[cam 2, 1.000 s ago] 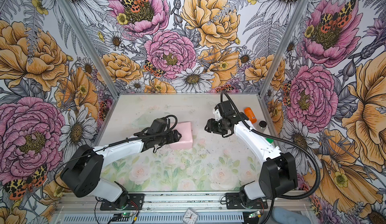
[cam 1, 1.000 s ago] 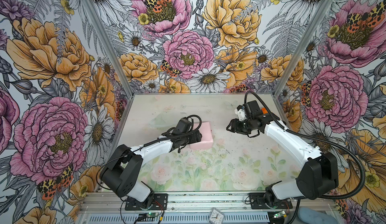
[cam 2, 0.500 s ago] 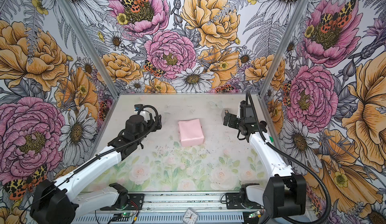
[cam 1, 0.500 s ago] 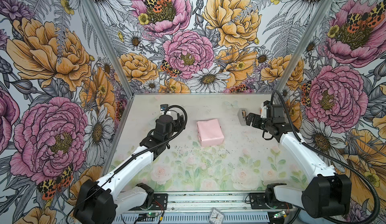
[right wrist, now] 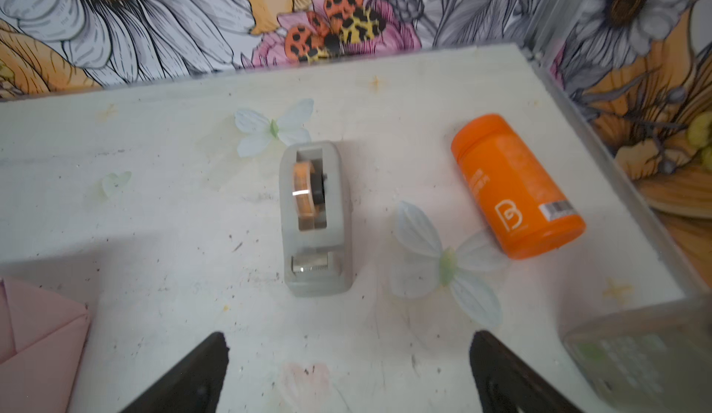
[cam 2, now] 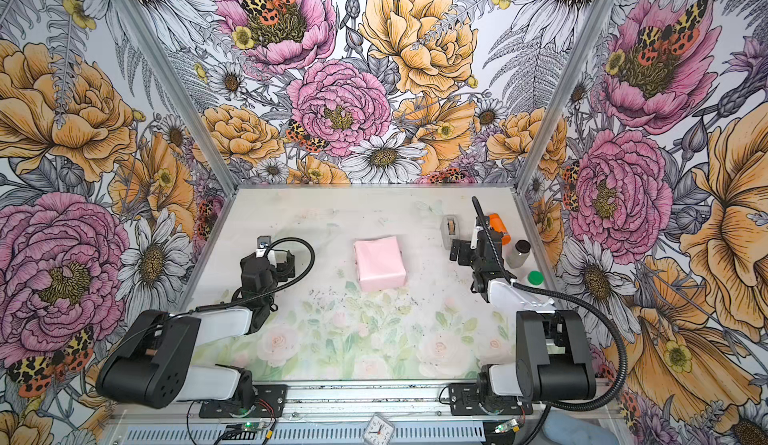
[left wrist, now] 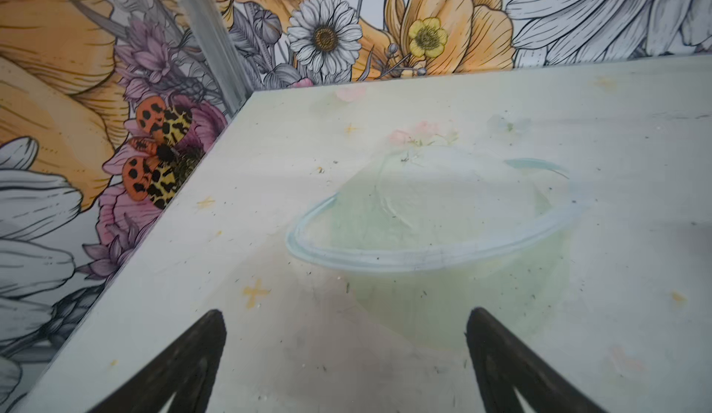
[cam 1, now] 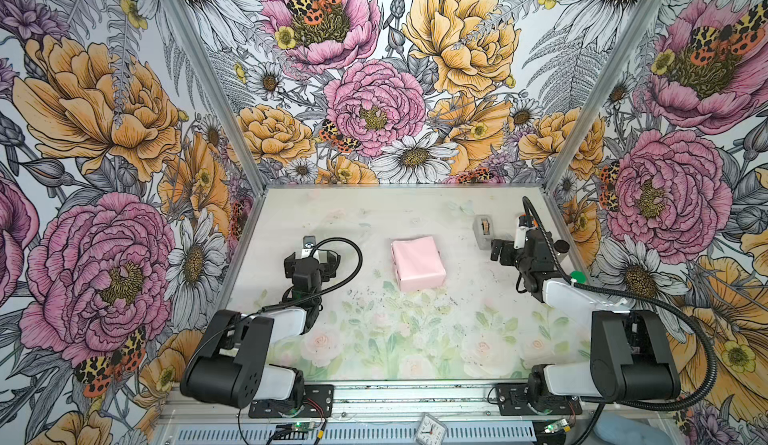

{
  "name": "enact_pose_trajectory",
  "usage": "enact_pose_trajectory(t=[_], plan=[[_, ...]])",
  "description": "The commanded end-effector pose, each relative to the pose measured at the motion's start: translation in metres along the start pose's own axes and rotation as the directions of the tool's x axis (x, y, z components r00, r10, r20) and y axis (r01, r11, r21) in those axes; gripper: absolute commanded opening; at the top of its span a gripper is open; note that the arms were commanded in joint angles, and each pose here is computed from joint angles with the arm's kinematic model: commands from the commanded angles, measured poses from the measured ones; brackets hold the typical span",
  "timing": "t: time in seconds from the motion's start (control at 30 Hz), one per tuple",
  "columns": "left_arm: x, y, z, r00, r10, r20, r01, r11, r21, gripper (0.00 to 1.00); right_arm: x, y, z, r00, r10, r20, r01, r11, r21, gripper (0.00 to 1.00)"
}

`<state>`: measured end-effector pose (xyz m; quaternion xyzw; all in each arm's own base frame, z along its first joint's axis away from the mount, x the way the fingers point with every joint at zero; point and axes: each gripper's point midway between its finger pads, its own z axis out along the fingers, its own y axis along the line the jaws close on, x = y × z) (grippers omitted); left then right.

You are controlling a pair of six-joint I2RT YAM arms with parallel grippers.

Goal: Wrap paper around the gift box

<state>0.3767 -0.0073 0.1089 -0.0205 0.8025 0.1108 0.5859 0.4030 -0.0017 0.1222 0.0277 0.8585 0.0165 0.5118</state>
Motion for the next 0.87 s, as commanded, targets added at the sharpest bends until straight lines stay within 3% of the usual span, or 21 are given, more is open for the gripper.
enact_pose_trajectory(t=[0.0, 0.07, 0.1, 0.13, 0.4, 0.83], plan=[[-0.035, 0.025, 0.009, 0.981, -0.127, 0.146, 0.123, 0.992, 0.033, 0.99, -0.009, -0.01, 0.003, 0.986, -0.069, 0.15, 0.065, 0.997, 0.032, 0.99], [-0.03, 0.034, 0.019, 0.957, -0.221, 0.186, 0.202, 0.973, 0.114, 0.99, 0.001, -0.011, 0.005, 0.979, -0.067, 0.19, 0.063, 0.998, 0.025, 1.0], [-0.02, 0.039, 0.022, 0.962, -0.248, 0.113, 0.235, 0.965, 0.118, 0.99, 0.007, -0.012, 0.006, 0.977, -0.064, 0.204, 0.06, 0.998, 0.026, 1.0], [-0.021, 0.038, 0.024, 0.968, -0.236, 0.081, 0.227, 0.967, 0.114, 0.99, 0.006, -0.012, 0.004, 0.968, -0.065, 0.241, 0.06, 0.998, 0.027, 0.99], [-0.026, 0.027, 0.027, 0.98, -0.168, 0.11, 0.161, 0.985, 0.066, 0.99, 0.009, -0.017, 0.006, 0.977, -0.045, 0.21, 0.037, 0.998, 0.043, 0.99], [-0.026, 0.025, 0.026, 0.98, -0.165, 0.109, 0.156, 0.984, 0.086, 0.99, 0.009, -0.017, 0.006, 0.977, -0.045, 0.209, 0.037, 0.998, 0.044, 0.99]])
